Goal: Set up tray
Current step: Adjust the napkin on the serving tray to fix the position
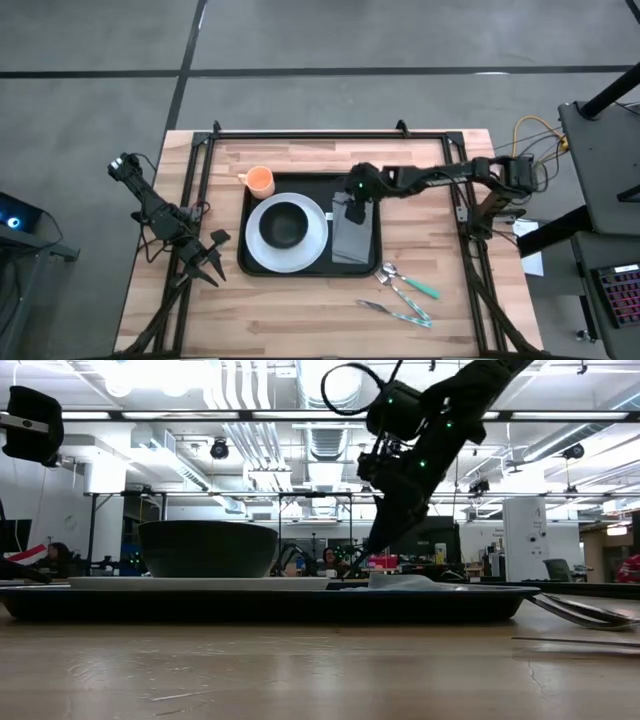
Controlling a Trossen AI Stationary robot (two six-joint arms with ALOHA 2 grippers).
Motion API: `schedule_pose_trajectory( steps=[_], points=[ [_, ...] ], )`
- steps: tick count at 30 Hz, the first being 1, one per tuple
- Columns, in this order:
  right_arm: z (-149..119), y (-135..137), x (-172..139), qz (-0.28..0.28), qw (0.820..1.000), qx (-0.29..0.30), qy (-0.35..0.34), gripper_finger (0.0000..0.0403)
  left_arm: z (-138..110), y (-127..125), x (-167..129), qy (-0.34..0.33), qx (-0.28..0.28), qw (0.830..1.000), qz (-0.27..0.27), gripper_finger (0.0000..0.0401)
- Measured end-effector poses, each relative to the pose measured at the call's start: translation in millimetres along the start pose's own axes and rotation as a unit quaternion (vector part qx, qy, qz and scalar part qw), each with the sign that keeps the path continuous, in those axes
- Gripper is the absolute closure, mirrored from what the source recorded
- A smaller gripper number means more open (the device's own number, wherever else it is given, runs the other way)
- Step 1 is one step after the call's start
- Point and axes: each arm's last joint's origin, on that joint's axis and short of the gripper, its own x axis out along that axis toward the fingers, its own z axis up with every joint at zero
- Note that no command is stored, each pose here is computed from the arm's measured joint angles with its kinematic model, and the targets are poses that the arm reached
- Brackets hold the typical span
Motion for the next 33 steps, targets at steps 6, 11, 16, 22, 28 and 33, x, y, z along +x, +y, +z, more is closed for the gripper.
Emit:
schedule_pose_trajectory(
  steps=[6, 11, 16, 22, 28, 33],
  points=[
    [5.2, -26.8, -5.9, 0.02, 0.999, -0.002, 0.034, 0.0202, 0.0, 0.0, 0.0, 0.0, 0.0, 1.0, 0.0, 0.0317],
    [3.1, -40.4, 5.5, 0.053, 0.997, -0.001, 0.05, 0.0218, 0.0, 0.0, 0.0, 0.0, 0.0, 1.0, 0.0, 0.0317],
    [-1.7, -47.6, 17.4, 0.062, 0.996, -0.003, 0.066, 0.0233, 0.0, 0.0, 0.0, 0.0, 0.0, 1.0, 0.0, 0.0317],
    [-2.2, -51.7, 20.4, 0.057, 0.996, 0.0, 0.07, 0.0248, 0.0, 0.0, 0.0, 0.0, 0.0, 1.0, 0.0, 0.0317],
    [-6.9, -51.8, 30.5, 0.058, 0.995, 0.001, 0.085, 0.0262, 0.0, 0.0, 0.0, 0.0, 0.0, 1.0, 0.0, 0.0317],
    [-8.2, -51.8, 34.9, 0.059, 0.994, 0.002, 0.087, 0.0277, 0.0, 0.0, 0.0, 0.0, 0.0, 1.0, 0.0, 0.0317]
  ],
)
